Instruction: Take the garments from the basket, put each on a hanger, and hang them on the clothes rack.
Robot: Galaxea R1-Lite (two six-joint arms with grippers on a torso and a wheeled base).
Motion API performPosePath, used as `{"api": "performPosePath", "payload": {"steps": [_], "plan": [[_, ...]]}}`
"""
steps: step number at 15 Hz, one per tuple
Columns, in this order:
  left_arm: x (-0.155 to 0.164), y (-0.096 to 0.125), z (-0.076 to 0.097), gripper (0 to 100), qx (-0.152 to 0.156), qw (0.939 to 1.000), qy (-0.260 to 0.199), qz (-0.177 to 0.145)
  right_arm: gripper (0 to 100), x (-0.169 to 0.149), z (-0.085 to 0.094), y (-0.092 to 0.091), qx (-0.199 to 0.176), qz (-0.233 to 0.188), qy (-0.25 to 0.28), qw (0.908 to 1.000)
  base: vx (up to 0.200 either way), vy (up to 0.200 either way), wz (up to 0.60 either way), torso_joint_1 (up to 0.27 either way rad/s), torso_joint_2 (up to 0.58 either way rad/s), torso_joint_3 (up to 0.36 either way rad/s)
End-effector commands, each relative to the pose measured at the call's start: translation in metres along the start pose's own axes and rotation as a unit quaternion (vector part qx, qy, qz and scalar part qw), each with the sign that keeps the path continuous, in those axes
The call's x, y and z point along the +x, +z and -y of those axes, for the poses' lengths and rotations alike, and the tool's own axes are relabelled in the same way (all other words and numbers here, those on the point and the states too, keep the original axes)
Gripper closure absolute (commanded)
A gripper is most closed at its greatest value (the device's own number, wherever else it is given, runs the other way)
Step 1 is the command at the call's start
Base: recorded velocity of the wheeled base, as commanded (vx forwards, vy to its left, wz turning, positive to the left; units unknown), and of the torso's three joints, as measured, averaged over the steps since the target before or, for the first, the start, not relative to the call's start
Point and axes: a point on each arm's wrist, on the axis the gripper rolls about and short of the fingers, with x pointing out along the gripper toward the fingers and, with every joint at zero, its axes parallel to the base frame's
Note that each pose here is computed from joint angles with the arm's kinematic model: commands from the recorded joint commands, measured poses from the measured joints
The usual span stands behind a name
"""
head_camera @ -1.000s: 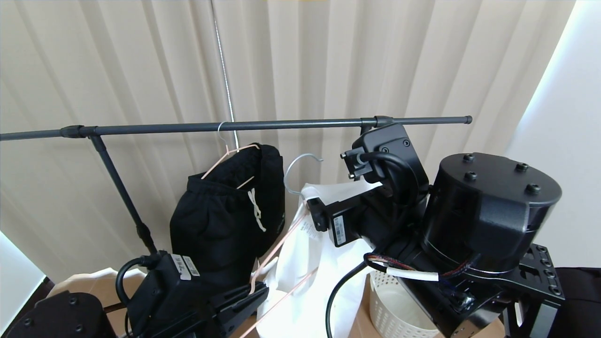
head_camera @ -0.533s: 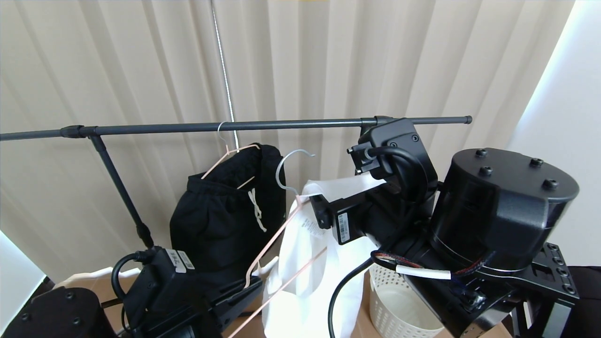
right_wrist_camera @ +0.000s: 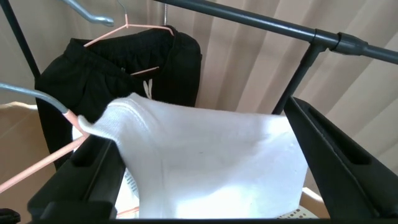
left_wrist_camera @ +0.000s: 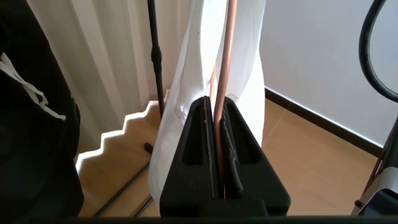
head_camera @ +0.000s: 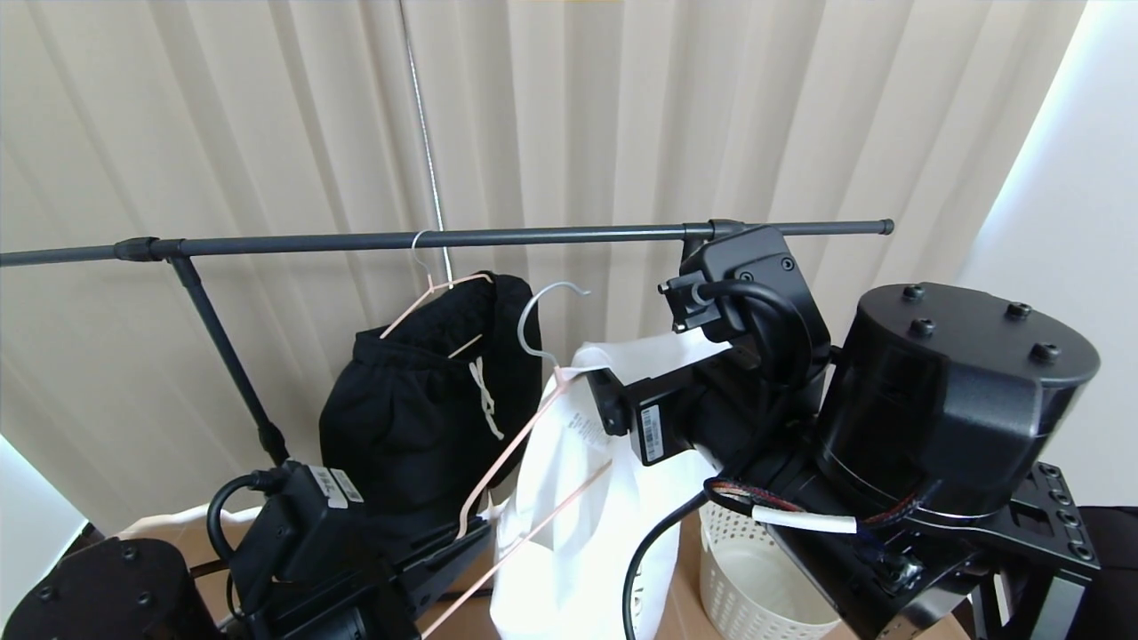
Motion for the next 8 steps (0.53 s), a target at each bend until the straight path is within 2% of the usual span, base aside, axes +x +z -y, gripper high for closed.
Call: {"api": "performPosePath", "payload": {"steps": [1,8], "plan": [[0.0001,-0.0001,-0.0004,100,0.000,1.0000,0.002,0.000,0,-0.0003,-0.0007,-0.0011,-0.002,-0.002,0.001,1.0000,0.000,0.000,0.00,0.000,0.00,0.000],[-0.0008,0.0016,-0.0033,100,-0.015,0.9998,0.009,0.005,0,-0.0041,-0.0029,-0.0047,-0.007,-0.007,0.009,0.9999,0.000,0.000,0.00,0.000,0.00,0.000]]}}
